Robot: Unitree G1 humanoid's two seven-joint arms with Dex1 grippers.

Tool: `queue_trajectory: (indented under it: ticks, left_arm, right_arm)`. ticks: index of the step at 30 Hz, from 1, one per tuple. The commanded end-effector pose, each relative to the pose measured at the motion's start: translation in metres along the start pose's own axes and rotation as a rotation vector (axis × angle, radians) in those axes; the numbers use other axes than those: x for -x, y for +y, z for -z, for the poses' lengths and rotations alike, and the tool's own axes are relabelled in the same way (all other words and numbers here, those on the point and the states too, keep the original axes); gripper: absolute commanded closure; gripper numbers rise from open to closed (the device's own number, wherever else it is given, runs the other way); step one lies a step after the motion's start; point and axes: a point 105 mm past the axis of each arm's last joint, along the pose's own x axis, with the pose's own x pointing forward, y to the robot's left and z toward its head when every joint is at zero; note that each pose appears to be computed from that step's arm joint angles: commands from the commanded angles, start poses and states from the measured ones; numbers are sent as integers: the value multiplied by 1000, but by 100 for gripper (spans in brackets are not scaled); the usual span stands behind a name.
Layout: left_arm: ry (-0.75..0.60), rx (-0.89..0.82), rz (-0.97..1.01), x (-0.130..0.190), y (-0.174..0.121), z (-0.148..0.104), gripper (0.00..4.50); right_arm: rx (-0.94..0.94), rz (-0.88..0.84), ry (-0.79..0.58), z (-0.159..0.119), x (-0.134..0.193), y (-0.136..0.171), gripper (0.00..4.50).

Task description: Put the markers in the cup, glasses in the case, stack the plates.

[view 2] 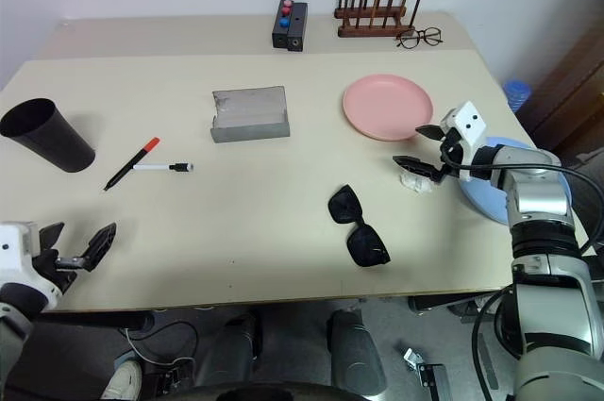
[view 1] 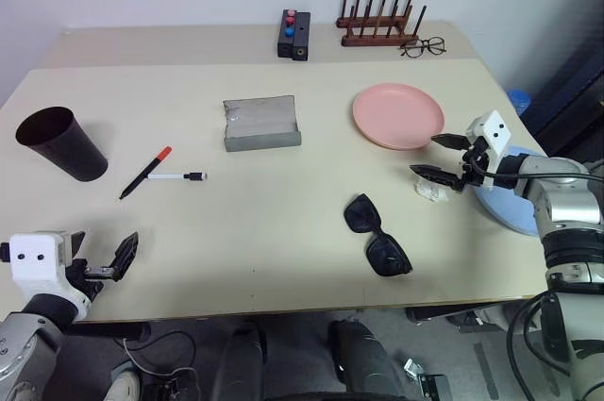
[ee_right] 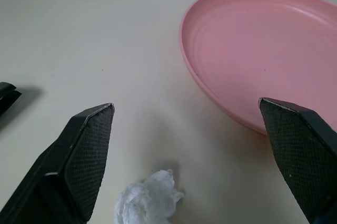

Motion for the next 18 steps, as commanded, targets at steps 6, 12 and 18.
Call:
queue_trajectory:
  ticks: [6,12,18]
  left_arm:
    - [-38,-27,11,-2,-5,-11,6]
    - [-39,-28,18,-4,-11,-12,6]
    - [-80,-35,49,-20,-22,-27,6]
  right_arm:
    - [25,14,-33,-9,4,-5,0]
    - [38,1,-33,-15,0,-3,0]
    - [73,-18,-75,-32,-11,1,0]
